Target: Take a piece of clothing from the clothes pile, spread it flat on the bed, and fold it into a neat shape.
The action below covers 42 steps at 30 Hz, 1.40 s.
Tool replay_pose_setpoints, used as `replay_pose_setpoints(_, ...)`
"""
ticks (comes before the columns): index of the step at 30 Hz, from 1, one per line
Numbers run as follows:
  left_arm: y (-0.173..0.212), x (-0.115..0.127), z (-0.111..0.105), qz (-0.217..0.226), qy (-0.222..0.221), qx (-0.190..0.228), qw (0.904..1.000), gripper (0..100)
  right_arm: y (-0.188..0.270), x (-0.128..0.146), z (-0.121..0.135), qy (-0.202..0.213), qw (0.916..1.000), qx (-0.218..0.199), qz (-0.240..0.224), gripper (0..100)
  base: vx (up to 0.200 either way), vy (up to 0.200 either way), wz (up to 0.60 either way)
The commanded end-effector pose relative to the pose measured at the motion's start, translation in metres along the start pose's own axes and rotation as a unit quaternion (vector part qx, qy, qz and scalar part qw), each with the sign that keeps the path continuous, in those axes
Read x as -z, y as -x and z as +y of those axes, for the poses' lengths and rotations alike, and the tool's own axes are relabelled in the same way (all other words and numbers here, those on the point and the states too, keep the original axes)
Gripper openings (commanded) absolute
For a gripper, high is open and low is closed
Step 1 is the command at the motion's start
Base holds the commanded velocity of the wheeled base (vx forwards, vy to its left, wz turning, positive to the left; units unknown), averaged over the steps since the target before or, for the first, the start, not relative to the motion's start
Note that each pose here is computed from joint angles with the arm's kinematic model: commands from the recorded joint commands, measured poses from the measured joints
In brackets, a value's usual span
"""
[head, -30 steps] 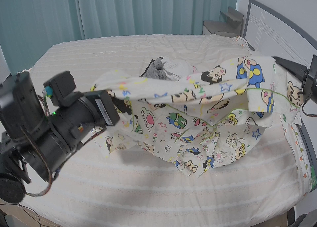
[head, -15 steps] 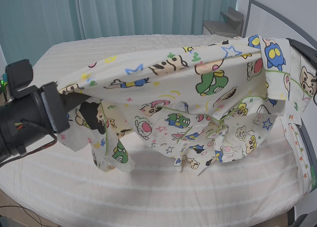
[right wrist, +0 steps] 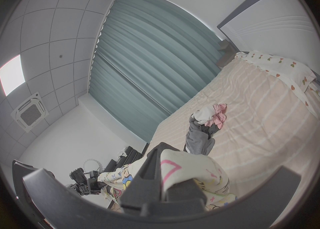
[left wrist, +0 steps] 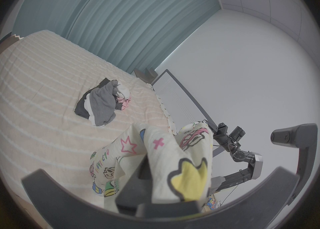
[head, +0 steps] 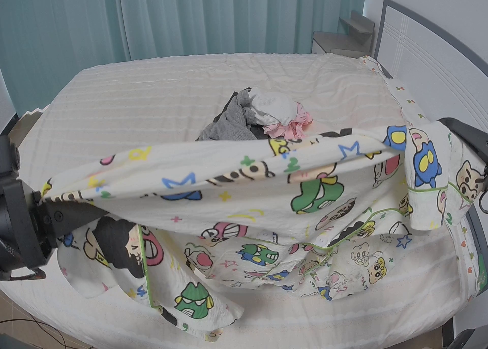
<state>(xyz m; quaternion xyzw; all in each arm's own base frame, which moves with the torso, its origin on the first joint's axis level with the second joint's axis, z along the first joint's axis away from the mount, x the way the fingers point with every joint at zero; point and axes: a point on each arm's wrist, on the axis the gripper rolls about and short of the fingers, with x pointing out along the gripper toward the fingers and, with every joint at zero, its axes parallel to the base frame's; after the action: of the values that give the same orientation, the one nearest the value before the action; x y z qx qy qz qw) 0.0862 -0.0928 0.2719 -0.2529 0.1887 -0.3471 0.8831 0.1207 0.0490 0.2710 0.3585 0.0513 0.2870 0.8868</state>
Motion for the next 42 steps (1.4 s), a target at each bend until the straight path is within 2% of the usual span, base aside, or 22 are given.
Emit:
replay_pose_setpoints(1,-0.003,0.005,0.005,0.007,0.000,-0.012,0.9999,0,0.001,0.006,-0.005,-0.004,0.9999,0.005,0.010,0,0.000,0.000,0.00)
replay_pose_setpoints(9,-0.016,0.001,0.016,0.004,-0.029,-0.059,0.9978,0,0.000,0.008,-0.005,-0.015,0.9998,-0.015,-0.004,0,0.000,0.000,0.00)
replay_pose_setpoints(13,-0.018,0.001,0.017,0.005,-0.031,-0.061,0.9976,0,-0.001,0.005,-0.003,-0.011,0.9996,-0.027,-0.003,0,0.000,0.000,0.00)
replay_pose_setpoints(28,-0.017,0.003,0.018,0.001,-0.033,-0.071,0.9969,0,0.001,-0.003,0.007,-0.005,0.9988,-0.048,-0.012,0,-0.200,0.000,0.00)
replay_pose_setpoints(36,-0.018,0.003,0.020,-0.011,-0.032,-0.095,0.9949,0,0.001,-0.007,0.011,-0.002,0.9980,-0.063,-0.011,0,0.000,0.000,0.00)
replay_pose_setpoints(42,-0.013,0.002,0.019,-0.017,-0.033,-0.091,0.9951,0,0.001,-0.007,0.011,-0.003,0.9978,-0.067,-0.004,0,0.000,0.067,0.00)
